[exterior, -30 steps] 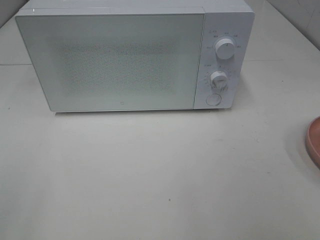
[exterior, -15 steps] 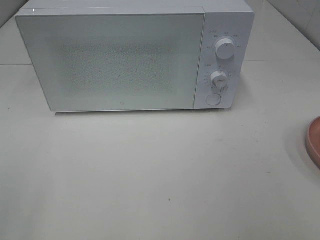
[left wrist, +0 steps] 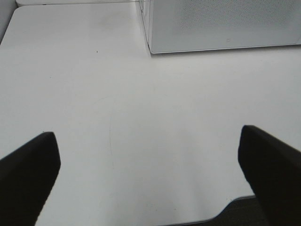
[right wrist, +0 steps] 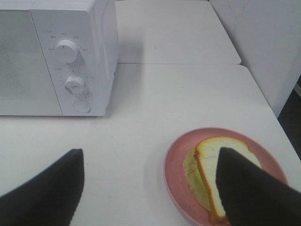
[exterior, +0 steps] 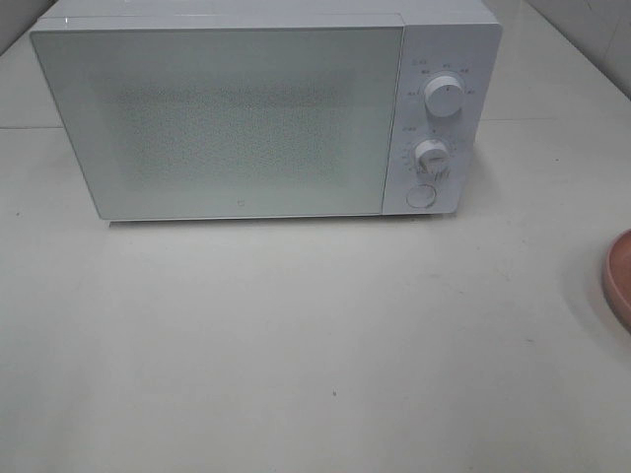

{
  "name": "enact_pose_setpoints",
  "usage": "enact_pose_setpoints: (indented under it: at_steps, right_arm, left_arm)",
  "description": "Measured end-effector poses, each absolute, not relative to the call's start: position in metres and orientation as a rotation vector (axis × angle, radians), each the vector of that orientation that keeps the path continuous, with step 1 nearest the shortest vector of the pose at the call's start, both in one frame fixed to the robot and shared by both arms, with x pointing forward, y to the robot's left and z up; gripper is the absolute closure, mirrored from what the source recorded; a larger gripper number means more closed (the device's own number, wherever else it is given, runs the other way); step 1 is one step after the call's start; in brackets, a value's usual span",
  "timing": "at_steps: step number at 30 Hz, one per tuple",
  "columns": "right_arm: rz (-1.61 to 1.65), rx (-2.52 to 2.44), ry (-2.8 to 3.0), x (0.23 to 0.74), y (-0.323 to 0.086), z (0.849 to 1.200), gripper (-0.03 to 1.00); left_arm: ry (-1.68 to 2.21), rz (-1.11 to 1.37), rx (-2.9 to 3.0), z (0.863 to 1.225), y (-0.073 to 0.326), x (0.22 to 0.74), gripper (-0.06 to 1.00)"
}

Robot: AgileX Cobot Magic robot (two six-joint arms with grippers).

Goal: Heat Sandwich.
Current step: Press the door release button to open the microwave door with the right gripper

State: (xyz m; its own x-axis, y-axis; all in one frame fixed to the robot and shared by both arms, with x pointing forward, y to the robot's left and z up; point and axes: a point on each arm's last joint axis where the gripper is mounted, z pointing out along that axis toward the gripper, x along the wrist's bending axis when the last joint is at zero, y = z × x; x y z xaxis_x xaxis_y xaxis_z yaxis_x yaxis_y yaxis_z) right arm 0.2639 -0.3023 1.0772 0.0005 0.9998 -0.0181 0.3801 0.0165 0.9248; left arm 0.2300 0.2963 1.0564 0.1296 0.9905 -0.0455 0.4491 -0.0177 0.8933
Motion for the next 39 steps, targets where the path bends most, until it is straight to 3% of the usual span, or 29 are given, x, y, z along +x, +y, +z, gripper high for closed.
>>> enact_pose_setpoints:
  at_steps: [39]
  right_arm:
    - [0.907, 1.545, 1.631, 0.407, -0.292, 1.055, 0.22]
  left_arm:
    - [1.437, 0.837, 1.592, 1.056, 0.296, 0.23, -0.03]
